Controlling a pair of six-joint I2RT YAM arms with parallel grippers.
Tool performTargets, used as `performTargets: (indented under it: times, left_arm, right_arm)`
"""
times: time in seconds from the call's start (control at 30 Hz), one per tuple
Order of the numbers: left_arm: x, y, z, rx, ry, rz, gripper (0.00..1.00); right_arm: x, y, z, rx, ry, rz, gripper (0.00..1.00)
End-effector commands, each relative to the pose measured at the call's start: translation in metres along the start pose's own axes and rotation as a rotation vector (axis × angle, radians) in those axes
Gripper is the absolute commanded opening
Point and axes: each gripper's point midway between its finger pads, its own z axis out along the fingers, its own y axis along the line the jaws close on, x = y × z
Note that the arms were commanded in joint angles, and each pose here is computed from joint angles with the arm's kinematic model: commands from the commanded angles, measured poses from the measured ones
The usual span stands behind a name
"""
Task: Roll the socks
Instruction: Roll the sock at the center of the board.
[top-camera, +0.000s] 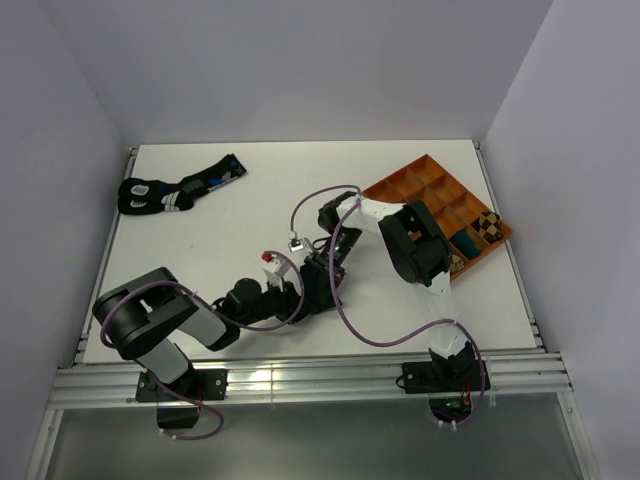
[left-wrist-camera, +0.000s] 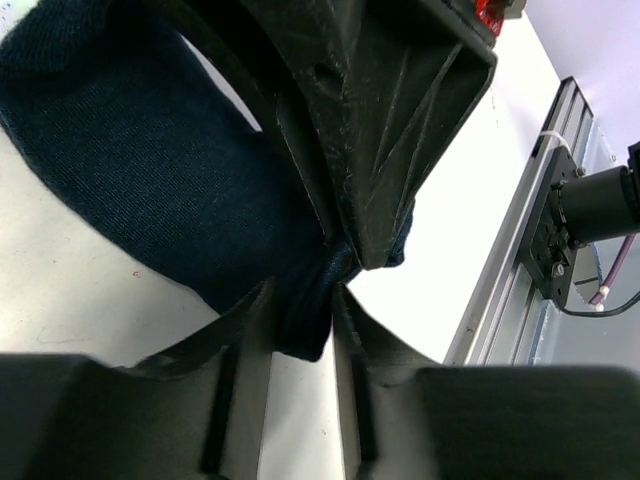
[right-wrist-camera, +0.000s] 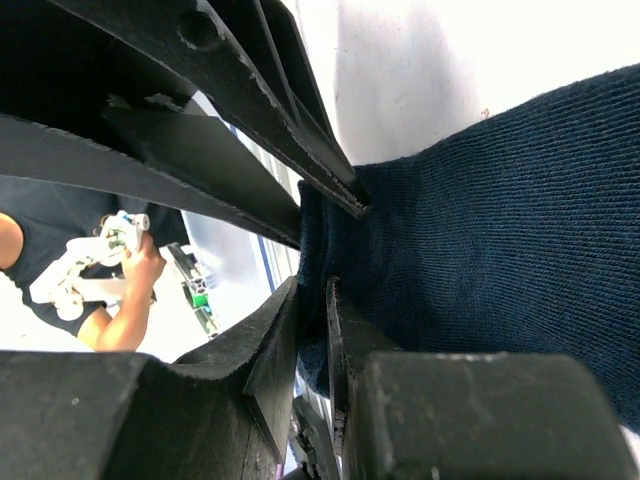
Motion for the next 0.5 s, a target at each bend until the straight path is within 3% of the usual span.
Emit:
performTargets:
  times: [0.0, 0.33, 0.47]
  left_arm:
    - [-0.012, -0.015, 0.006, 0.07, -0.035, 0.017, 0.32]
    - [-0.013, -0.023, 0.01, 0.106, -0.033, -0.013, 0.02]
    - [-0.014, -0.025, 0.012, 0.103, -0.018, -0.033, 0.0]
  right_arm:
    - [-0.008, 0.005, -0.004, -0.031, -0.023, -0.003, 0.22]
    - [-0.007, -0.003, -0.003, 0.0, -0.025, 0.013, 0.22]
    - [-0.004, -0.011, -0.004, 0.062, -0.022, 0.02, 0.27]
